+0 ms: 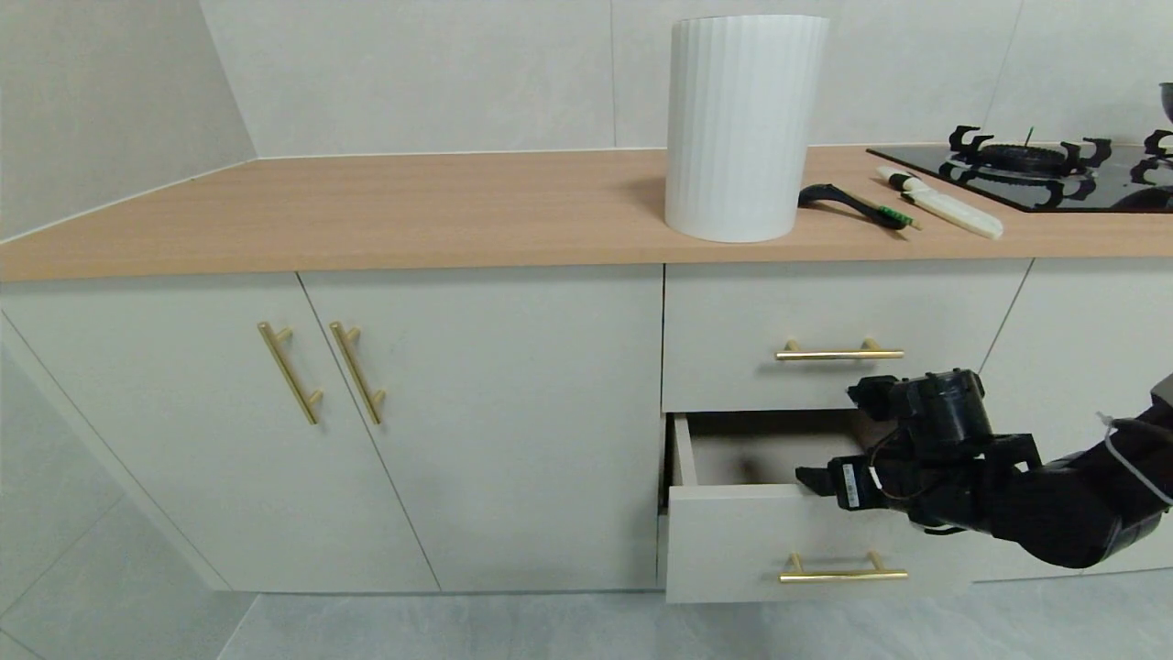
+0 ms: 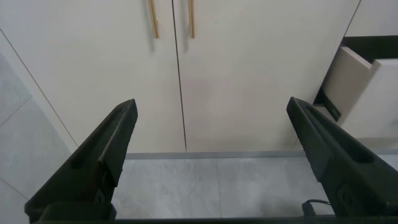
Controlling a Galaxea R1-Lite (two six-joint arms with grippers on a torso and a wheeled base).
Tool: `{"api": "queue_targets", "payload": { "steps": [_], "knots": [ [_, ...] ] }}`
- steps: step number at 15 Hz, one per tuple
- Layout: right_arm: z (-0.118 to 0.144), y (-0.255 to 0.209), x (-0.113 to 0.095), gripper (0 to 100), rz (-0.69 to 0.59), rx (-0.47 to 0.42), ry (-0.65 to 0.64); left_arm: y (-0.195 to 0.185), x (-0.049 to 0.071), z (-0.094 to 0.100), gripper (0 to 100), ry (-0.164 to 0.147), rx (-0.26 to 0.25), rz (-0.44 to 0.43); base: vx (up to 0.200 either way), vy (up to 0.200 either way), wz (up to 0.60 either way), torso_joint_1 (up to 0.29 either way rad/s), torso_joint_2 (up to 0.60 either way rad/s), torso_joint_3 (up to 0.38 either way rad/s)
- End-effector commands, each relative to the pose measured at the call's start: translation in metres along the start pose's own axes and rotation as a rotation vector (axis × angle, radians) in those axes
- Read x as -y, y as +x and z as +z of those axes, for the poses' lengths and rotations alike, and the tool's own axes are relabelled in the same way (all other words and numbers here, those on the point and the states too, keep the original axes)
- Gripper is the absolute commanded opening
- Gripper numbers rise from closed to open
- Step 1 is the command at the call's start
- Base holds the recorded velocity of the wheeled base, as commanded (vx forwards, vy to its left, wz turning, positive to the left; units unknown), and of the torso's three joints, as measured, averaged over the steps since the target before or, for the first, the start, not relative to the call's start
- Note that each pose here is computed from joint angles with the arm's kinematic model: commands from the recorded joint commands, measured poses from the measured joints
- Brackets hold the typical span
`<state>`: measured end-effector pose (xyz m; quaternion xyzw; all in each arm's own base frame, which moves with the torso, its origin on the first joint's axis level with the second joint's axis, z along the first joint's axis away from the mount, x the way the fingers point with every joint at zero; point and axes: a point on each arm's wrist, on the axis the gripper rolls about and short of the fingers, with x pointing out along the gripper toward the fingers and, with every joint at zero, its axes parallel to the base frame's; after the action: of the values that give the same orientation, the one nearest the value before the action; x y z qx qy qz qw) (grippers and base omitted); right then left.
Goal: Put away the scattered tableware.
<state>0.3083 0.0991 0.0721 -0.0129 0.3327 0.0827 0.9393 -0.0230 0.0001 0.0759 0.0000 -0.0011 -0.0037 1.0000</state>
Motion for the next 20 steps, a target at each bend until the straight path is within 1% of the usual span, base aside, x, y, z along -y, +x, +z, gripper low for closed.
{"api": "queue_targets", "payload": {
  "steps": [1,4,6,7,8,10,16,20],
  "knots": [
    [0.01,-0.017,-0.001,100,0.023,0.028,0.0,0.0,0.0,0.0,100,0.0,-0.001,0.0,0.0,0.0,0.0,0.0,0.0,0.0],
    [0.005,-0.018,-0.001,100,0.02,-0.027,-0.014,0.0,0.0,0.0,100,0.0,-0.001,0.0,0.0,0.0,0.0,0.0,0.0,0.0],
    [0.001,-0.021,-0.005,100,0.025,-0.085,-0.032,0.0,0.0,0.0,100,0.0,-0.001,0.0,0.0,0.0,0.0,0.0,0.0,0.0],
    [0.0,-0.021,-0.004,100,0.024,-0.093,-0.034,0.0,0.0,0.0,100,0.0,-0.001,0.0,0.0,0.0,0.0,0.0,0.0,0.0],
    [-0.003,-0.024,-0.005,100,0.024,-0.153,-0.073,0.0,0.0,0.0,100,0.0,-0.001,0.0,0.0,0.0,0.0,0.0,0.0,0.0],
    [-0.007,-0.027,-0.005,100,0.02,-0.216,-0.102,0.0,0.0,0.0,100,0.0,-0.001,0.0,0.0,0.0,0.0,0.0,0.0,0.0],
    [-0.017,-0.037,-0.004,100,0.022,-0.347,-0.193,0.0,0.0,0.0,100,0.0,-0.002,0.0,0.0,0.0,0.0,0.0,0.0,0.0],
    [-0.025,-0.051,-0.009,100,0.042,-0.495,-0.28,0.0,0.0,0.0,100,0.0,-0.001,0.0,0.0,0.0,0.0,0.0,0.0,0.0]
  ]
}}
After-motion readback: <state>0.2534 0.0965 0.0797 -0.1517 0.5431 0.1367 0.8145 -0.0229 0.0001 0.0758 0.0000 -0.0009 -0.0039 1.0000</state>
